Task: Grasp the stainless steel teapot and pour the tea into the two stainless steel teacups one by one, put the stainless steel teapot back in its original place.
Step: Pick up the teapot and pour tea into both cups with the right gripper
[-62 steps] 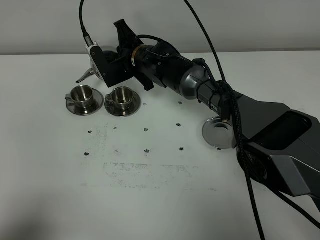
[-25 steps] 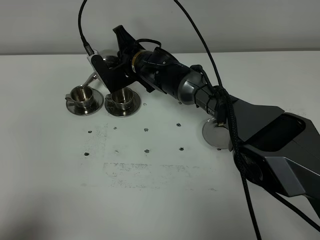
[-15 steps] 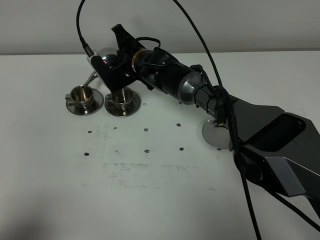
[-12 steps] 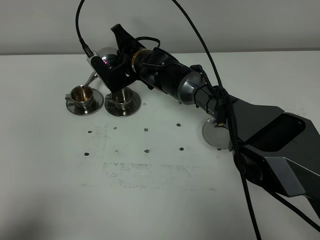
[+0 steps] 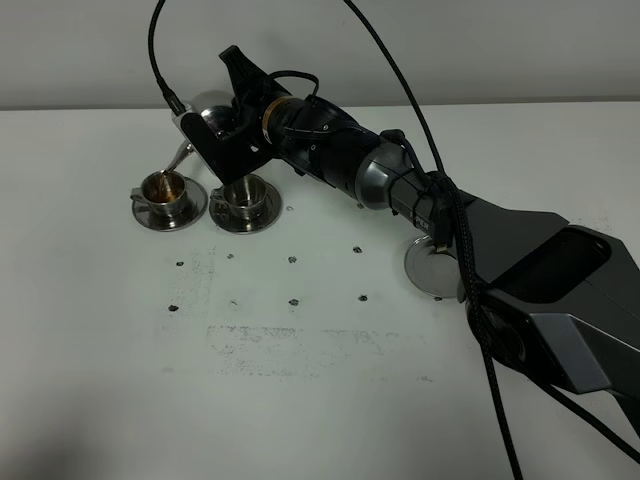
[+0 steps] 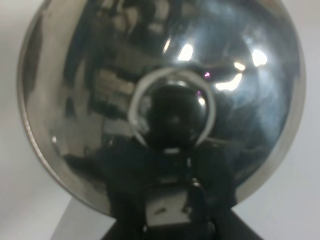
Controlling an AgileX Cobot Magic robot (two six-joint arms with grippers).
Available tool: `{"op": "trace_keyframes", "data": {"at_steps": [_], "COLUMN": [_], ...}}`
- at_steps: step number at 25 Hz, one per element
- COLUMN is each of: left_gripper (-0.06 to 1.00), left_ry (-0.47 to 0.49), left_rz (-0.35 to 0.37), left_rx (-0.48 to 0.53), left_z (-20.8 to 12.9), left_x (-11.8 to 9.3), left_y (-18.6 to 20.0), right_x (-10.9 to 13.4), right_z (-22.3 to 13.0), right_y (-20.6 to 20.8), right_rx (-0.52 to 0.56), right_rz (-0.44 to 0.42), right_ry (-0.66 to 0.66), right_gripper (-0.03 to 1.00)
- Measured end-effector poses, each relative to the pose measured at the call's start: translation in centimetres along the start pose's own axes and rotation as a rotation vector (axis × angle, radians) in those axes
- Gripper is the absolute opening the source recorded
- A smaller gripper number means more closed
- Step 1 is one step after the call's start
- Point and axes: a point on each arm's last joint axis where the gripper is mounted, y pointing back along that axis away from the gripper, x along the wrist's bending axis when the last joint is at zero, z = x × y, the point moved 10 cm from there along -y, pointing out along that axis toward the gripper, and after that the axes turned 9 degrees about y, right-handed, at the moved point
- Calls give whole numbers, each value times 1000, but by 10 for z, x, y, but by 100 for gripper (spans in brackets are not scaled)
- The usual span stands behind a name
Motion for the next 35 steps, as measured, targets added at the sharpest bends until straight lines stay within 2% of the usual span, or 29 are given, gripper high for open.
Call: {"op": "trace_keyframes", "data": {"at_steps": [35], "left_gripper": [6], "left_ry": [0], "left_rz": [0], "left_rx": [0], "left_z": [0], "left_x": [0], "left_y": [0], "right_x": [-6], "right_z": [-2], "right_y": [0], "right_rx": [11], "right_rz": [-31], "right_ry": [56], "right_gripper": [18]}}
